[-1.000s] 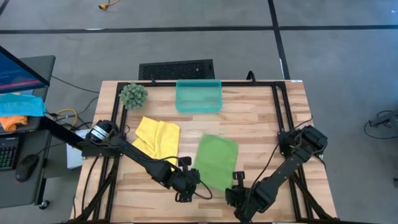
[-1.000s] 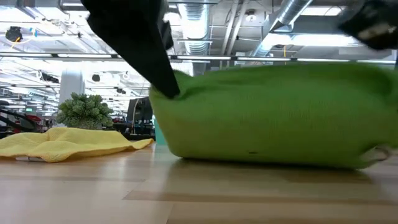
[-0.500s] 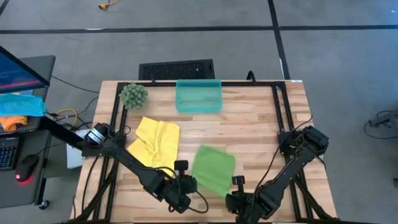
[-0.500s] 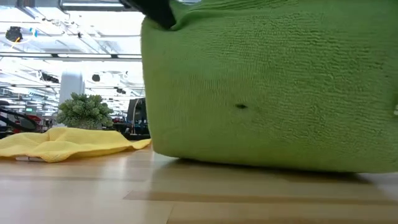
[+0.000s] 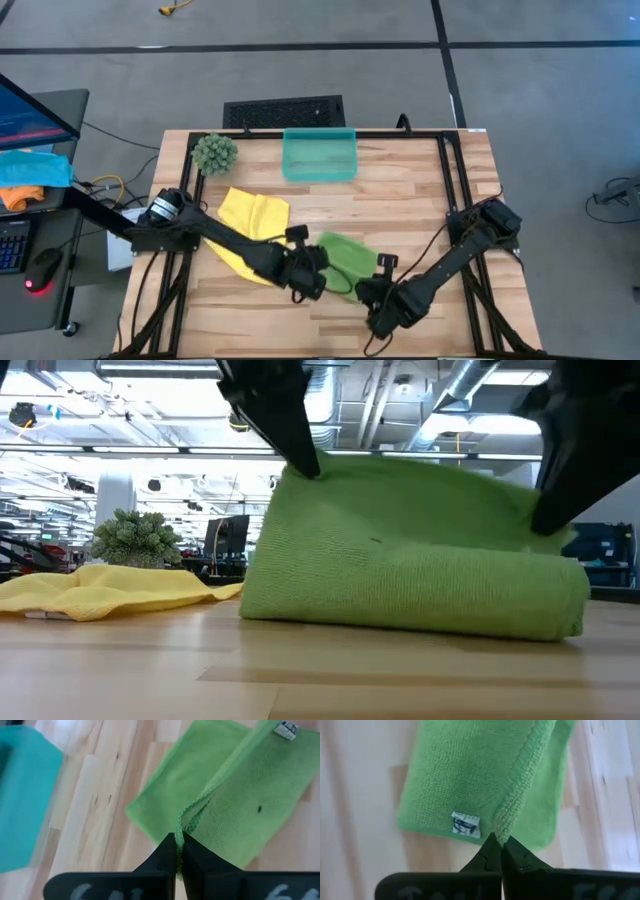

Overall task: Roll microfiber towels into tight, uniform cylinder then place into a basket
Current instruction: Fold the green microfiber cloth

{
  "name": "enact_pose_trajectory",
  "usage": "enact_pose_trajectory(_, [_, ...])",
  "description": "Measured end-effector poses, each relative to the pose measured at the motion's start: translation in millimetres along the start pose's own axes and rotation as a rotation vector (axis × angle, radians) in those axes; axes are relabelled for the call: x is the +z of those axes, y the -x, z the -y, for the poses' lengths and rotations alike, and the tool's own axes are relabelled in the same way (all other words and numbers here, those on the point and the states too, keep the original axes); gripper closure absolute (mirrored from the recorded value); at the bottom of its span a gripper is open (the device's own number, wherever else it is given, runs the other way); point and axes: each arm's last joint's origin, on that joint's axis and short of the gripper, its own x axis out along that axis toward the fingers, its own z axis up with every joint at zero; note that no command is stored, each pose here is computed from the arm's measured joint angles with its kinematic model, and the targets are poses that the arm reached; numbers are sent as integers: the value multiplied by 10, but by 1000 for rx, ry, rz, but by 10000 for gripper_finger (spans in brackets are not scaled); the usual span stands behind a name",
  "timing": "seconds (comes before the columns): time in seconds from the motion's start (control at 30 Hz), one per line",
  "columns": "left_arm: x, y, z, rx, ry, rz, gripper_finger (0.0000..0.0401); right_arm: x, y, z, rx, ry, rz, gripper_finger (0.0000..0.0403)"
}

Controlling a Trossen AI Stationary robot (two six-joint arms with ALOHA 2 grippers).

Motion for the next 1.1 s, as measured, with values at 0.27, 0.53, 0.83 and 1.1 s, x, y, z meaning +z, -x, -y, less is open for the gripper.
enact_pose_trajectory(0.27, [-76, -431, -200, -67, 38, -25, 399, -37, -71, 33, -9, -42, -34, 396])
enact_pose_trajectory(0.53, [-92, -591, -354, -47, 57, -34, 399, -5, -110, 117, -46, -49, -57, 397])
enact_pose_trajectory(0.83, [-124, -715, -421, -93, 57, -29, 399, 46, -169, 213, -50, -74, -106, 397])
enact_pose_trajectory(1.1, [-113, -732, -451, -104, 66, -33, 399, 78, -199, 247, -24, -106, -137, 394])
